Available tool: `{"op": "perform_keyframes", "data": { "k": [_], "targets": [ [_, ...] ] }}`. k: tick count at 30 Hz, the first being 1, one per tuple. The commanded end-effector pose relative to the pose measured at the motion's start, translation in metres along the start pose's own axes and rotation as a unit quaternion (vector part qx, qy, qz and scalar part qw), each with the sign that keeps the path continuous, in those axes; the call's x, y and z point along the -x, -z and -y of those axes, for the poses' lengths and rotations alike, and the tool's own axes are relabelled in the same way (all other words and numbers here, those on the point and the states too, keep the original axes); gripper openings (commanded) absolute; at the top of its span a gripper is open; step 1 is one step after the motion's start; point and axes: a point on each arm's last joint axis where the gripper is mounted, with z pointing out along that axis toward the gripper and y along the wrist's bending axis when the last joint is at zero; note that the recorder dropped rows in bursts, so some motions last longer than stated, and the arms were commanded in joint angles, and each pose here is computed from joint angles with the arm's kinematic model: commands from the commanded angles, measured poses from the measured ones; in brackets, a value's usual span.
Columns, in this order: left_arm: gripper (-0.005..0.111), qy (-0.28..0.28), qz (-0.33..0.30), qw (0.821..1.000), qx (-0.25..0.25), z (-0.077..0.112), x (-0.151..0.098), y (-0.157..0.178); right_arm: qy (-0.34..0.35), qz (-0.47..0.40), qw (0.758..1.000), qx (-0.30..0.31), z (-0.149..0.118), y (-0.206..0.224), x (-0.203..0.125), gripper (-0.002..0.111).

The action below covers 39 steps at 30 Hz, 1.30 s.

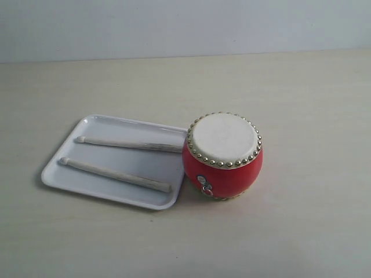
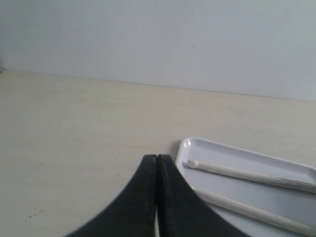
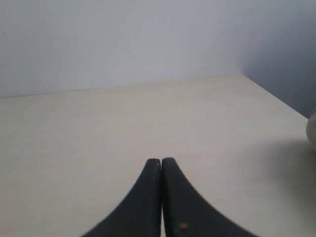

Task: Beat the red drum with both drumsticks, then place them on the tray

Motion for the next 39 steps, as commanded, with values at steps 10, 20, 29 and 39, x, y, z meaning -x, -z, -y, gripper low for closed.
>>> {"op": "perform_keyframes", "data": {
  "k": [10,20,29,39],
  "targets": [
    [0.000,-0.003,0.001,1.000,0.002,-0.0003,-0.0009,0.0002,-0.001,0.007,1.000,-0.002,0.0002,-0.0001,-0.0001,0.000],
    [0.000,-0.003,0.001,1.000,0.002,-0.0003,-0.0009,0.0002,-0.012,0.007,1.000,0.001,-0.0004,-0.0001,-0.0002,0.000],
    [0.000,-0.003,0.001,1.000,0.002,-0.0003,-0.0009,0.0002,-0.012,0.007,1.000,0.001,-0.0004,-0.0001,-0.0002,0.000],
    [0.000,-0.003,0.001,1.000,0.002,-0.0003,-0.0009,0.0002,-0.012,0.007,1.000,0.001,-0.0004,-0.0001,-0.0002,0.000]
  ]
}}
